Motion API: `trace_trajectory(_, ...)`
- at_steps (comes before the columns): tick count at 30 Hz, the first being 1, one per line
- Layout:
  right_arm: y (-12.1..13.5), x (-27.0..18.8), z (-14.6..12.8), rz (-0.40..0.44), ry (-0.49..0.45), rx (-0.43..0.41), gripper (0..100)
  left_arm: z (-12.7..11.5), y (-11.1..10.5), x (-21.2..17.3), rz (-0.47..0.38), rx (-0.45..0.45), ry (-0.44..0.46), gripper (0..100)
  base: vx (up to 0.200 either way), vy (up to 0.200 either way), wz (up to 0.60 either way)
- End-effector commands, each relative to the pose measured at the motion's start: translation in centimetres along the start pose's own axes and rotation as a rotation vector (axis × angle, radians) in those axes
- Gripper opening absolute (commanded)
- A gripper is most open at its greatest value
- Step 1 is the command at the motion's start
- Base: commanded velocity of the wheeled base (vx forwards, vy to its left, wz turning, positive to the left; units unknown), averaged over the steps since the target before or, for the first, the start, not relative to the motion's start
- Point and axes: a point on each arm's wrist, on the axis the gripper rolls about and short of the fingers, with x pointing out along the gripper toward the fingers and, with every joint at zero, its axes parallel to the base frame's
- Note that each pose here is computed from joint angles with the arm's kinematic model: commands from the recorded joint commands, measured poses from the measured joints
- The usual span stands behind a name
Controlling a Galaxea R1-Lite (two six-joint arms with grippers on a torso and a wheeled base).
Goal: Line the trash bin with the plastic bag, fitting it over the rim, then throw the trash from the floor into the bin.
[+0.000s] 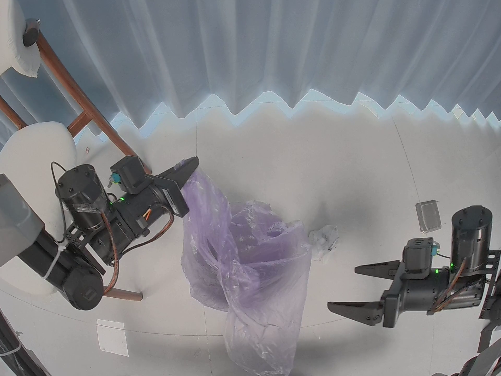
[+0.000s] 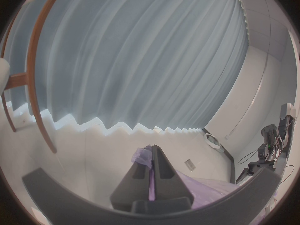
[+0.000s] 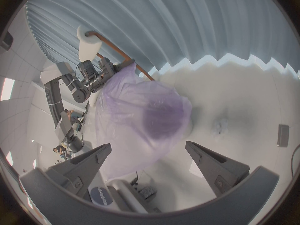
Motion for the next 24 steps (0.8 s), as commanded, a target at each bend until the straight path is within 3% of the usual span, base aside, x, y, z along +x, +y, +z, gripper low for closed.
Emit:
trace_trajectory(1, -0.1, 4.9, -0.4, 0.018, 0.009, -0.018, 100, 3.9, 0.5, -3.0, 0.077, 0.043, -0.004, 0, 0.0, 0.0, 0.0)
trace_trajectory(5, 1.7, 5.6, -1.0, 0.086, 0.017, -0.057, 100, 4.4, -0.7, -4.1, 0.064, 0.023, 0.062, 0, 0.0, 0.0, 0.0)
trace_trajectory(10, 3.6, 5.7, -2.5, 0.125, 0.069, -0.102, 100, 4.0, -0.7, -3.8, 0.069, 0.02, 0.073, 0, 0.0, 0.0, 0.0)
trace_trajectory(15, 4.7, 7.3, -4.1, 0.084, 0.139, -0.161, 100, 3.3, -0.6, -3.4, 0.068, 0.015, 0.093, 0, 0.0, 0.0, 0.0)
trace_trajectory(24, 7.4, 10.8, -4.4, 0.079, 0.027, -0.248, 100, 3.1, -0.5, -3.2, 0.071, 0.014, 0.1, 0, 0.0, 0.0, 0.0)
